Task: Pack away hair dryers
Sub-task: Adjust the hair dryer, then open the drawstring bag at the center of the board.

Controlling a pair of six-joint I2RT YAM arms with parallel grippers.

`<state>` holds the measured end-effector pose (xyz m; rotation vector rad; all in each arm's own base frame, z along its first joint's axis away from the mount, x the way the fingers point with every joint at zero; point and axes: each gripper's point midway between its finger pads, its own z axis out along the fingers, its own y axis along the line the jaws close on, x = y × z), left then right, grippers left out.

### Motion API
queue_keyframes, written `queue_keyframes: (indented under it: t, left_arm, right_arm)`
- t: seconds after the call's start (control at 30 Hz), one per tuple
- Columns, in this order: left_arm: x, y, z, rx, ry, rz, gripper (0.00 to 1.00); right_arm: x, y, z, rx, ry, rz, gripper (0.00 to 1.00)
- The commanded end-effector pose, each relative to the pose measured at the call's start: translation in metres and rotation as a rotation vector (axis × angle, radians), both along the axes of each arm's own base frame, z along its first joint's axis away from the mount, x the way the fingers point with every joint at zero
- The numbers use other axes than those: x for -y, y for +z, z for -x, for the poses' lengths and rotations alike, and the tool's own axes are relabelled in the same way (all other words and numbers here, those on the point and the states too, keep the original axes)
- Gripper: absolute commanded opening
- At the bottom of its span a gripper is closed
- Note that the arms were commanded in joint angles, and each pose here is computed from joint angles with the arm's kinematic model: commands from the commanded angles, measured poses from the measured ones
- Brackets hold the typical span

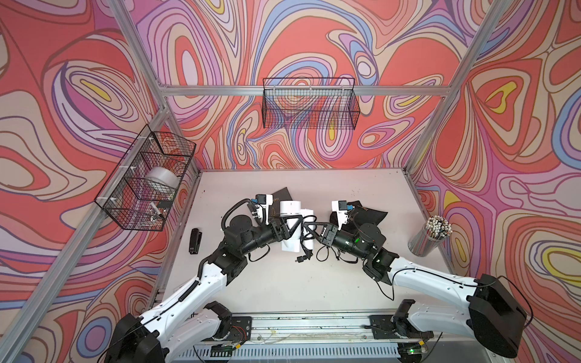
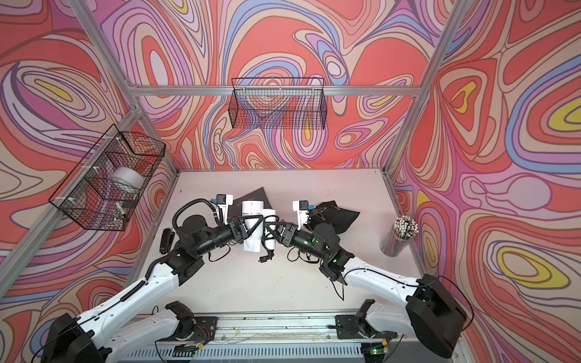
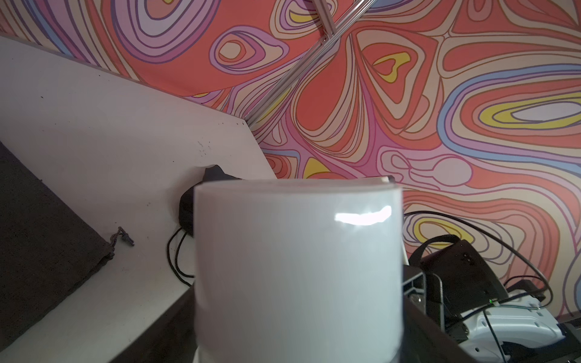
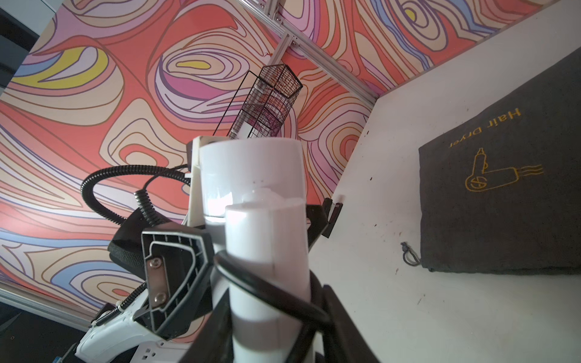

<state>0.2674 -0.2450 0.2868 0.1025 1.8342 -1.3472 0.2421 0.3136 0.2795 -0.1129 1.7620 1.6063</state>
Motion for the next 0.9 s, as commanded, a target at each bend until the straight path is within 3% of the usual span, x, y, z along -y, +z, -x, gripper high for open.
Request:
queue_keyframes:
  t: [0.0,0.17,0.33,0.47,0.53,0.7,0.77,0.87]
  left_arm:
    - [-0.003,0.014,-0.002,0.029,0.023,-0.032,1.00]
    - [-0.013,0.003,-0.008,0.001,0.083,-0.142,1.00]
    - [-0.035,-0.019,-0.015,-0.039,0.189,-0.301,1.00]
    - [-0.066,-0.050,-0.025,-0.095,0.315,-0.519,1.00]
    - [-0.076,-0.072,-0.028,-0.141,0.311,-0.663,0.98]
    - [-0.085,-0.122,-0.042,-0.266,0.214,-0.993,0.48]
    - [-0.087,-0.138,-0.047,-0.294,0.178,-1.087,0.41]
    - [-0.085,-0.160,-0.054,-0.315,0.111,-1.184,0.41]
  right_arm:
    - [0.006,0.024,0.014,0.050,0.051,-0.068,0.01]
    - [0.028,0.006,-0.005,-0.049,-0.054,-0.044,0.00]
    - [0.059,-0.030,-0.026,-0.205,-0.212,0.075,0.00]
    - [0.079,-0.054,-0.032,-0.306,-0.282,0.168,0.00]
    - [0.086,-0.066,-0.033,-0.359,-0.301,0.196,0.00]
    - [0.095,-0.096,-0.033,-0.470,-0.321,0.249,0.00]
    - [0.095,-0.104,-0.033,-0.496,-0.317,0.257,0.00]
    - [0.094,-0.111,-0.032,-0.518,-0.304,0.268,0.00]
